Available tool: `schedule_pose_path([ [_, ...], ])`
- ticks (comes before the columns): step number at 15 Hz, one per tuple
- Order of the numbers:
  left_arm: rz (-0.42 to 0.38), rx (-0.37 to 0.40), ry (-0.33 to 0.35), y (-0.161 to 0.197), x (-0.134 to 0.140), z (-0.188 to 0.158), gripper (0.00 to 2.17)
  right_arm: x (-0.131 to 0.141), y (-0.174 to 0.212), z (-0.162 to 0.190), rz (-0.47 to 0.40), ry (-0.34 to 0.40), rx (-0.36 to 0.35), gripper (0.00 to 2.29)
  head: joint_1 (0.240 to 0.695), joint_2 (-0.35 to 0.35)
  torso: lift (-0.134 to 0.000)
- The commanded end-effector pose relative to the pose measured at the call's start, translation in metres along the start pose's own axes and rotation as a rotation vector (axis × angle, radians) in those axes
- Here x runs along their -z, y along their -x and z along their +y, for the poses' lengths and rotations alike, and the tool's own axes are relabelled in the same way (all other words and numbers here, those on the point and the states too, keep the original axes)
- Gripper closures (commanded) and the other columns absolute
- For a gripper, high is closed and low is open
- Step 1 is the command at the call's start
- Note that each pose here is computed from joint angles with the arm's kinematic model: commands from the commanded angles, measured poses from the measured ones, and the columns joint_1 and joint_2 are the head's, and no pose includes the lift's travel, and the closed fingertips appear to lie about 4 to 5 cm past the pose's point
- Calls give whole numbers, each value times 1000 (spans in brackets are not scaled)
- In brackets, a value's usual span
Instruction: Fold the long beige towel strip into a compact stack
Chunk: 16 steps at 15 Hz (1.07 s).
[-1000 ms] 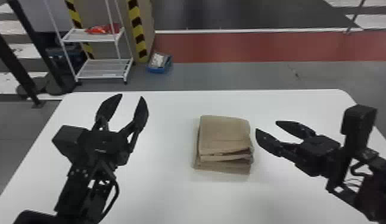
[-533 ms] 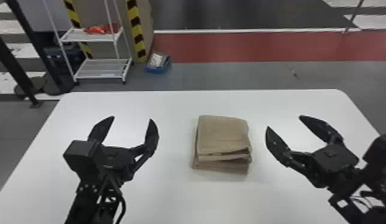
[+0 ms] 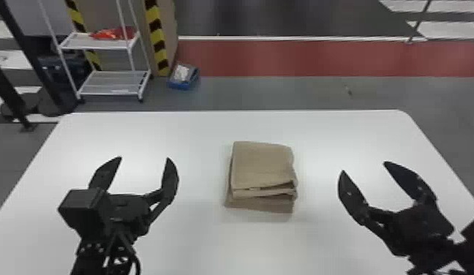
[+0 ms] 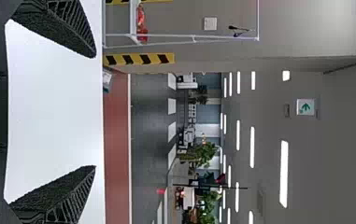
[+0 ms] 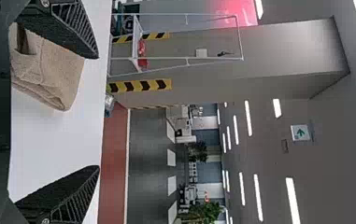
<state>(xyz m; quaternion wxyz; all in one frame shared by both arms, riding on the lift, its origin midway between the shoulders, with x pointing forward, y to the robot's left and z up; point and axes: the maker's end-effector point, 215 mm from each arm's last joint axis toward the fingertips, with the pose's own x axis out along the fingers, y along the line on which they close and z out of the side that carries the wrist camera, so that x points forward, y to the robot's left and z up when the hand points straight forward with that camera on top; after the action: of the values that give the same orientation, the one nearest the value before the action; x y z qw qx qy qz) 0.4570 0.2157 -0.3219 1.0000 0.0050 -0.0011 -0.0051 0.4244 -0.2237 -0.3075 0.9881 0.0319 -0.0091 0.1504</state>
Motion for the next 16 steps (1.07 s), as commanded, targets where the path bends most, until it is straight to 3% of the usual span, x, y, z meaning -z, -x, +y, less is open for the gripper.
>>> schedule_pose_path([
  [1,-6,3,14,1,-2,4,29,-5,8,-3,-9,-15,16,39,695,-7,-116],
  [5,-21,20,19,1,-11,-2,26,-17,1,5,-20,-69,50,49,695,-20,-116],
  [16,-60,13,21,13,-31,4,29,-6,-7,3,12,-72,81,70,695,4,-116],
])
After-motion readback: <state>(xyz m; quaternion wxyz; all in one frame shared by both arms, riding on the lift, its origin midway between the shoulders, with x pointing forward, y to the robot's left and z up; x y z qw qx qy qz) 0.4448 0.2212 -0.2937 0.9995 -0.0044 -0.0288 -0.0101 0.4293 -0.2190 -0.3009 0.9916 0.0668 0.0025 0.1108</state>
